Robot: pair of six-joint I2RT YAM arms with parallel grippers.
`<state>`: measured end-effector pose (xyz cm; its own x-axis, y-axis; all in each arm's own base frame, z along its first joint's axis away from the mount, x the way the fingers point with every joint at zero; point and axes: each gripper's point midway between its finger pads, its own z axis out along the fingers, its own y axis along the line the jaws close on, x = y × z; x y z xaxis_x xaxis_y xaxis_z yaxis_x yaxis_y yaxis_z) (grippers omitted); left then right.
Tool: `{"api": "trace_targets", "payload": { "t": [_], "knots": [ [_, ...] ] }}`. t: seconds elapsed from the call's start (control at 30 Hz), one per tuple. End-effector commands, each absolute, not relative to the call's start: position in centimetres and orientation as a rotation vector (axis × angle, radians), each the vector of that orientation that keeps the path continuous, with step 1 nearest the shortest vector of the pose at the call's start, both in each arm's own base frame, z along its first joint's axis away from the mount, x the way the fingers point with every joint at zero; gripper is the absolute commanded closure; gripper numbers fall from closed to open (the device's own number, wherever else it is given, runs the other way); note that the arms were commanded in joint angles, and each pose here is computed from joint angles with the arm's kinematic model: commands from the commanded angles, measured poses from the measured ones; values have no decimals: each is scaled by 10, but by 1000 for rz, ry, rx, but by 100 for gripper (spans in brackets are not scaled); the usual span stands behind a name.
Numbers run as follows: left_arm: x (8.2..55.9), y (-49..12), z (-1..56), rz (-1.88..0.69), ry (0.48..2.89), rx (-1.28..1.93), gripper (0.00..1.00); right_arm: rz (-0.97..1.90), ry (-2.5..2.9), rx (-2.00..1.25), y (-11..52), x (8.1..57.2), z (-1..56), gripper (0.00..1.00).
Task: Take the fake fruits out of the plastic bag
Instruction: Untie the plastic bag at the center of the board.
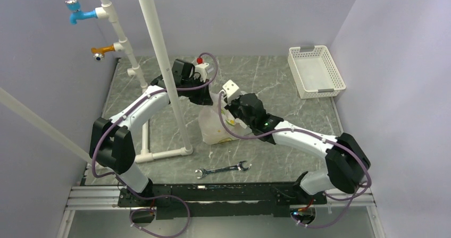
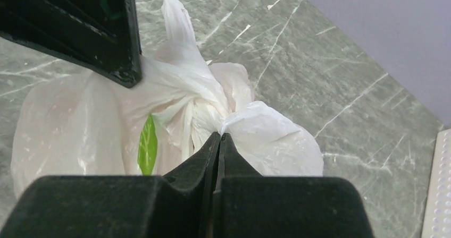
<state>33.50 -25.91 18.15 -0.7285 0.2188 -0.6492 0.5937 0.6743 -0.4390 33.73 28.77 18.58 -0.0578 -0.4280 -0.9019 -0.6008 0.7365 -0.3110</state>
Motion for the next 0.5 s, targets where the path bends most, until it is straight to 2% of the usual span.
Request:
{"api": "trace_targets", "payload": {
  "t": [0.0,0.47],
  "knots": [
    [347,-246,193,-802,2284,554,100,313,1630,-700,280,335,213,100],
    [354,-231,203,-780,2237,469,100,513,1683,-552,249,343,227,100]
  ]
}}
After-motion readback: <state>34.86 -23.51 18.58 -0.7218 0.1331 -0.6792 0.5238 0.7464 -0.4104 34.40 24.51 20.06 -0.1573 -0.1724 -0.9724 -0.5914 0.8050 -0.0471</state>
